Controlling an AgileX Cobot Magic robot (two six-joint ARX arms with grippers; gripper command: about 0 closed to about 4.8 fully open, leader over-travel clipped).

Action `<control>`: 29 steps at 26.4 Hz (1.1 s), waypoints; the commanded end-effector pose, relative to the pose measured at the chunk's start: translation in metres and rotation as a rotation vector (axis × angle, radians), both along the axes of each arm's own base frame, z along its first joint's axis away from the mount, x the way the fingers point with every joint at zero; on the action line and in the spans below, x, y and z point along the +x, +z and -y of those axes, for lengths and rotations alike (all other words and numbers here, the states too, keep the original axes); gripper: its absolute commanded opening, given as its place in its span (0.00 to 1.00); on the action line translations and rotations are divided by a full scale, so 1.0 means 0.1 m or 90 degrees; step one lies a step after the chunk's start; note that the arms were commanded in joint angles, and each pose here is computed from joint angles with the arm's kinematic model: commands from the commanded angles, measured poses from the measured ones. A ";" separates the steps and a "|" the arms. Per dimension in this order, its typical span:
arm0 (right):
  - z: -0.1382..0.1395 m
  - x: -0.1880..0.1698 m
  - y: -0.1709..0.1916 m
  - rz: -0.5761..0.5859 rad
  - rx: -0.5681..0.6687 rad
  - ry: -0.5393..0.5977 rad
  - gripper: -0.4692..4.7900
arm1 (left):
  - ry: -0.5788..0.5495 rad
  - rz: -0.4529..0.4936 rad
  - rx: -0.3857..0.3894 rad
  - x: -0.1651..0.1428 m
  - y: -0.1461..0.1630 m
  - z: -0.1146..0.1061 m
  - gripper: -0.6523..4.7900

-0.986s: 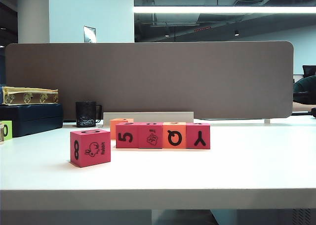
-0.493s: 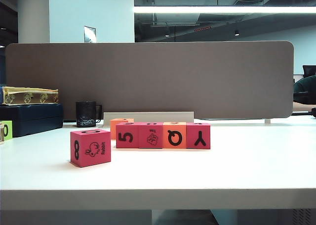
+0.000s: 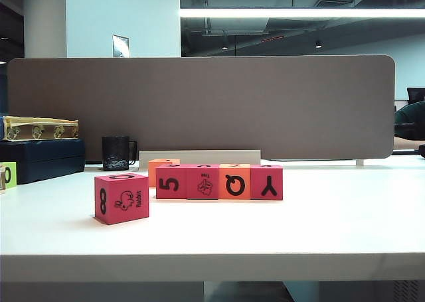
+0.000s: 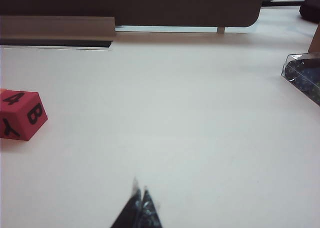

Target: Select the appropriate blocks from the scattered letter blocks on the table and arrange them in a row to spell out "2024".

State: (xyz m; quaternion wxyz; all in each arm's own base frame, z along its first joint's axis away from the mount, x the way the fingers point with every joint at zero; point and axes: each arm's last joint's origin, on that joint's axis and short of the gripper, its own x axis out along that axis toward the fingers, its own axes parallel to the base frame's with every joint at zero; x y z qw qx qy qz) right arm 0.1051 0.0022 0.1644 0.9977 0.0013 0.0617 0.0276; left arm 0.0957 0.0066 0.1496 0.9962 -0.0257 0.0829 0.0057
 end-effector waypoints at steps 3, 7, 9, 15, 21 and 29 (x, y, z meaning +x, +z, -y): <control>0.00 -0.02 -0.08 0.020 0.003 -0.004 0.08 | -0.003 -0.002 -0.001 0.00 0.00 0.00 0.11; 0.02 -0.05 -0.12 -0.003 -0.001 -0.046 0.08 | -0.003 -0.002 -0.001 0.00 0.00 0.00 0.11; 0.03 -0.07 -0.15 -0.019 -0.004 -0.063 0.08 | -0.003 -0.002 -0.001 0.00 0.00 0.00 0.11; 0.03 -0.09 -0.18 -0.036 -0.005 -0.062 0.08 | -0.003 -0.002 -0.001 0.00 0.00 0.00 0.11; 0.03 -0.09 -0.18 -0.036 -0.005 -0.061 0.08 | -0.003 -0.002 -0.001 0.00 0.00 0.00 0.11; 0.03 -0.09 -0.18 -0.034 -0.005 -0.061 0.08 | -0.003 -0.002 -0.001 0.00 0.00 0.00 0.11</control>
